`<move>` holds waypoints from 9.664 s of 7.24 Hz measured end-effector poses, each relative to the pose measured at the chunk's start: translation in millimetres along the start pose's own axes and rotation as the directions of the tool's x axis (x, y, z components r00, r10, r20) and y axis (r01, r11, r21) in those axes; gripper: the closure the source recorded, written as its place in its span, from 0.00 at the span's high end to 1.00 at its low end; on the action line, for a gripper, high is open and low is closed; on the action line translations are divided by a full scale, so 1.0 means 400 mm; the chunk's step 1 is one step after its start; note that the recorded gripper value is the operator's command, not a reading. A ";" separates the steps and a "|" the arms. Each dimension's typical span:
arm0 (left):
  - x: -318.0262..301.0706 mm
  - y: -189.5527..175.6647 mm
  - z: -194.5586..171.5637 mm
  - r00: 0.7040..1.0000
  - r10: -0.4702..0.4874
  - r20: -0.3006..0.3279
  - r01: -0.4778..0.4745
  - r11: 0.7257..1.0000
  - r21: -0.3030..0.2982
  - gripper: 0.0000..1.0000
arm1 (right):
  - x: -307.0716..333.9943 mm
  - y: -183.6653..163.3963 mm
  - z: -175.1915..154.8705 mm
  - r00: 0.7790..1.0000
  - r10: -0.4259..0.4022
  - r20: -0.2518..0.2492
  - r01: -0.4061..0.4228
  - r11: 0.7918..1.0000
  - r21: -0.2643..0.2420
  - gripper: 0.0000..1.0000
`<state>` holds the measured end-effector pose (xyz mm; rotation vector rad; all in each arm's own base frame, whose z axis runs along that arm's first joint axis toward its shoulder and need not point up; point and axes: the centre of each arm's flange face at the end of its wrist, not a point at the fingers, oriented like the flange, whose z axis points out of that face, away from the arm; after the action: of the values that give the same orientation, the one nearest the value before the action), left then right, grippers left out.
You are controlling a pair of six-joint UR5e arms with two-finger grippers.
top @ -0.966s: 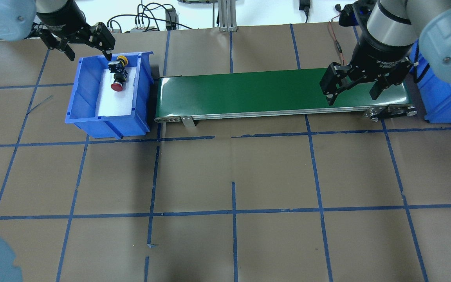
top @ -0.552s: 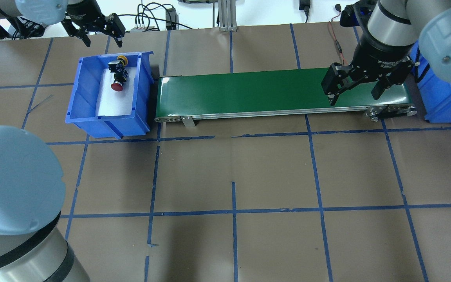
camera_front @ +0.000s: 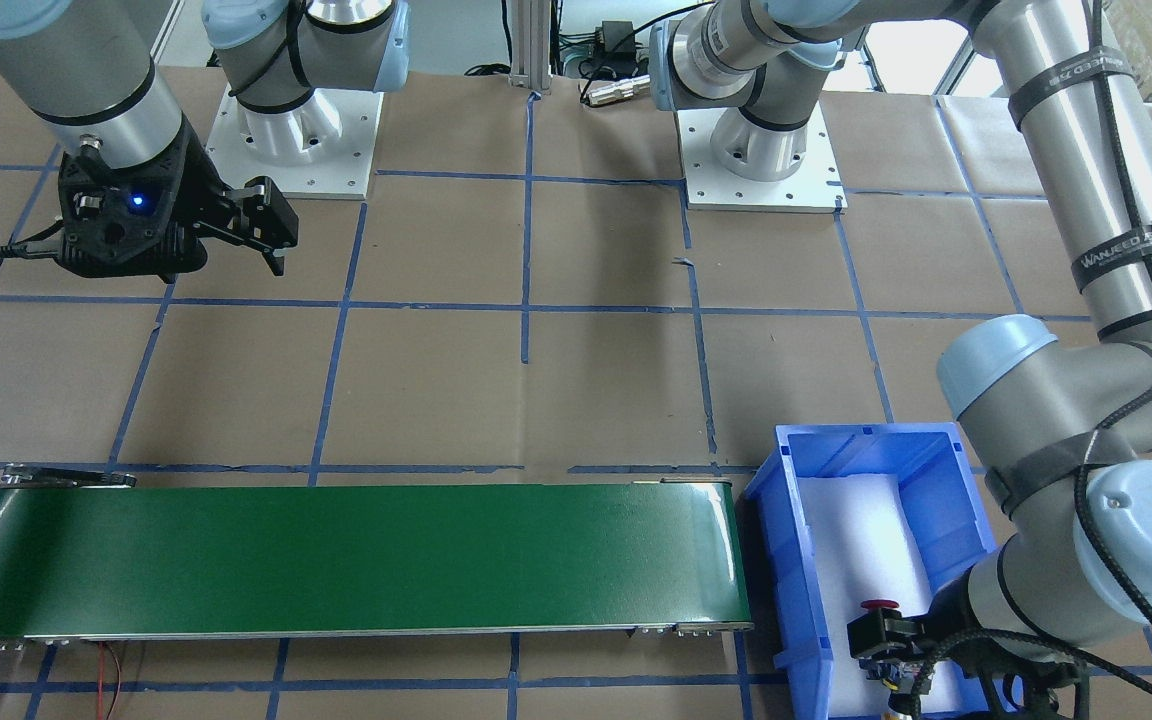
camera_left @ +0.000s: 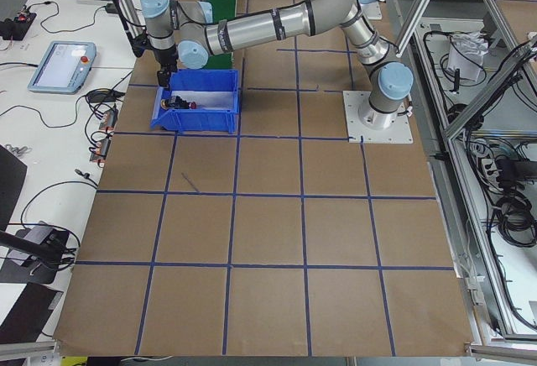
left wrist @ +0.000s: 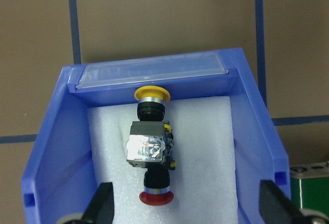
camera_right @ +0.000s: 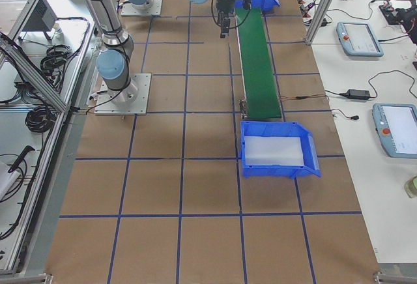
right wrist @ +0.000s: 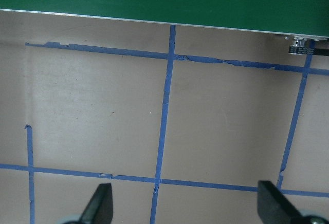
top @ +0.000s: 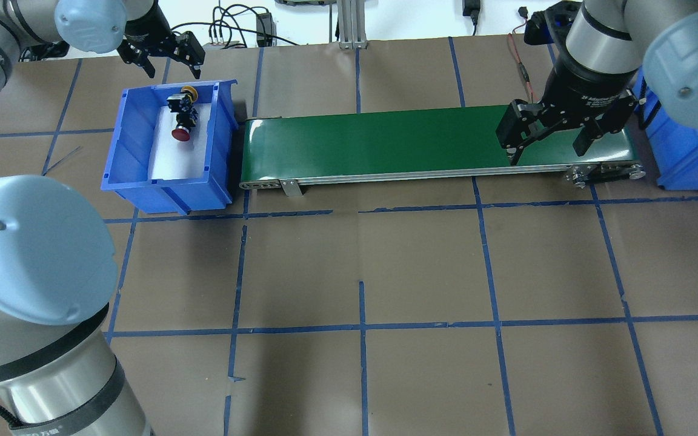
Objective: Transport two buttons from left to right
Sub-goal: 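Lower the left gripper into the near blue bin over the yellow button, then close the left gripper on the yellow-capped button and lift it, then carry the yellow button onto the conveyor start and open the left gripper, then move the left gripper back into the bin over the red button, then close the left gripper on the red-capped button and lift it, then carry the red button onto the conveyor and open the left gripper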
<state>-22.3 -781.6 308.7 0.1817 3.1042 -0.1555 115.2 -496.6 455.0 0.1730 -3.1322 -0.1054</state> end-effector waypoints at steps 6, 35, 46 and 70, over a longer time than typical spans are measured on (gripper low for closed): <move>-0.070 0.005 0.134 0.999 -0.003 -0.040 0.001 0.999 -0.050 0.85 | 0.011 -0.012 -0.029 0.998 0.001 -0.058 0.002 0.998 0.056 1.00; 0.304 0.074 -0.167 0.992 -0.129 -0.010 0.129 0.991 0.024 1.00 | 0.020 -0.078 0.097 0.999 -0.005 -0.047 0.001 0.997 -0.077 1.00; -0.048 0.033 0.015 0.999 0.044 -0.016 -0.044 0.999 -0.010 1.00 | 0.018 0.012 -0.027 0.999 -0.004 -0.045 -0.003 0.986 -0.165 1.00; 0.394 0.183 -0.094 0.977 -0.211 -0.021 0.211 0.977 -0.028 0.13 | -0.006 -0.036 -0.119 1.000 -0.003 0.005 0.003 0.997 0.075 1.00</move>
<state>-171.0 -687.3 333.6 -0.1492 3.1411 -0.1188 119.4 -513.9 501.7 0.1785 -3.1428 0.0119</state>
